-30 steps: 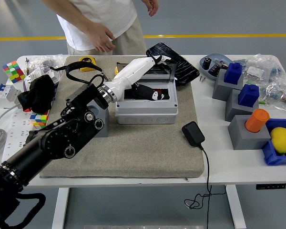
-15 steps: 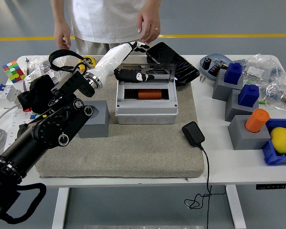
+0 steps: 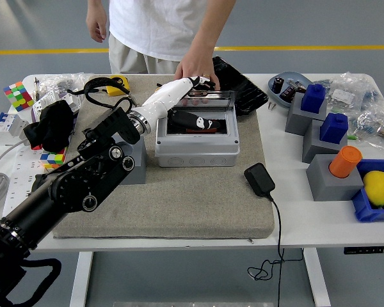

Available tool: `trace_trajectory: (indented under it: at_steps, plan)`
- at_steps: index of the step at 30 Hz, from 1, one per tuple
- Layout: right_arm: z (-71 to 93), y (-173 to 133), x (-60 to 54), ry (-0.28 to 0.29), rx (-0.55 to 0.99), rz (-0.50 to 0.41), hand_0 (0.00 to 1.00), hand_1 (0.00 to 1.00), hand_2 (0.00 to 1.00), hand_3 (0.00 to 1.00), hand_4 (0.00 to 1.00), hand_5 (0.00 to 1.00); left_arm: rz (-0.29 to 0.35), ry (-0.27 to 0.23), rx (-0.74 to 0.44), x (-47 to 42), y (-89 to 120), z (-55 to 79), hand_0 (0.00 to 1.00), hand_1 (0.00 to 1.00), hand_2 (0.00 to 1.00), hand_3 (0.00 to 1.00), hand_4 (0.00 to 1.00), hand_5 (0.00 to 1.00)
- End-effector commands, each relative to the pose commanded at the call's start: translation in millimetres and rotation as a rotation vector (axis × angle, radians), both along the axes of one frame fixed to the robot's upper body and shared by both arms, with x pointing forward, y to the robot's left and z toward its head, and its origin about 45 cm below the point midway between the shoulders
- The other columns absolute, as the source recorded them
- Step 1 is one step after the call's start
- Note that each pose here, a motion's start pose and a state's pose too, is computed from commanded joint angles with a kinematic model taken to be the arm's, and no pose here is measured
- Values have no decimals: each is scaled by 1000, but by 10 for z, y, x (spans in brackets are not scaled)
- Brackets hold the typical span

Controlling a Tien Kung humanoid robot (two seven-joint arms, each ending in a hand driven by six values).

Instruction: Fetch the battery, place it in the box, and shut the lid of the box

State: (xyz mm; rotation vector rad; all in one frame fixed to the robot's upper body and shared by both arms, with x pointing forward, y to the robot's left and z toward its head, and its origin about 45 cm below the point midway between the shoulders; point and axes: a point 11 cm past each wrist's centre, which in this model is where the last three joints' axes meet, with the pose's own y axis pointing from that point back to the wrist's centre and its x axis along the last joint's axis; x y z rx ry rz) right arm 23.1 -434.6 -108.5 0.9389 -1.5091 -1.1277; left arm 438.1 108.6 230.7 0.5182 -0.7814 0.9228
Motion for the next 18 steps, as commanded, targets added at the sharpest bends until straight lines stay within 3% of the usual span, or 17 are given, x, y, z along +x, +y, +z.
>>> trace_trajectory:
  at_steps: [11, 18]
  plan:
    - [-5, 10, -18, 2, 2, -3, 742, 710, 718, 711, 998, 543, -72, 60, -5, -320, -288, -28, 668, 776, 772, 816, 998, 449]
    - [-4, 6, -27, 3, 1, -5, 741, 710, 718, 710, 998, 543, -85, 132, 8, -458, -342, -172, 652, 761, 767, 812, 998, 454]
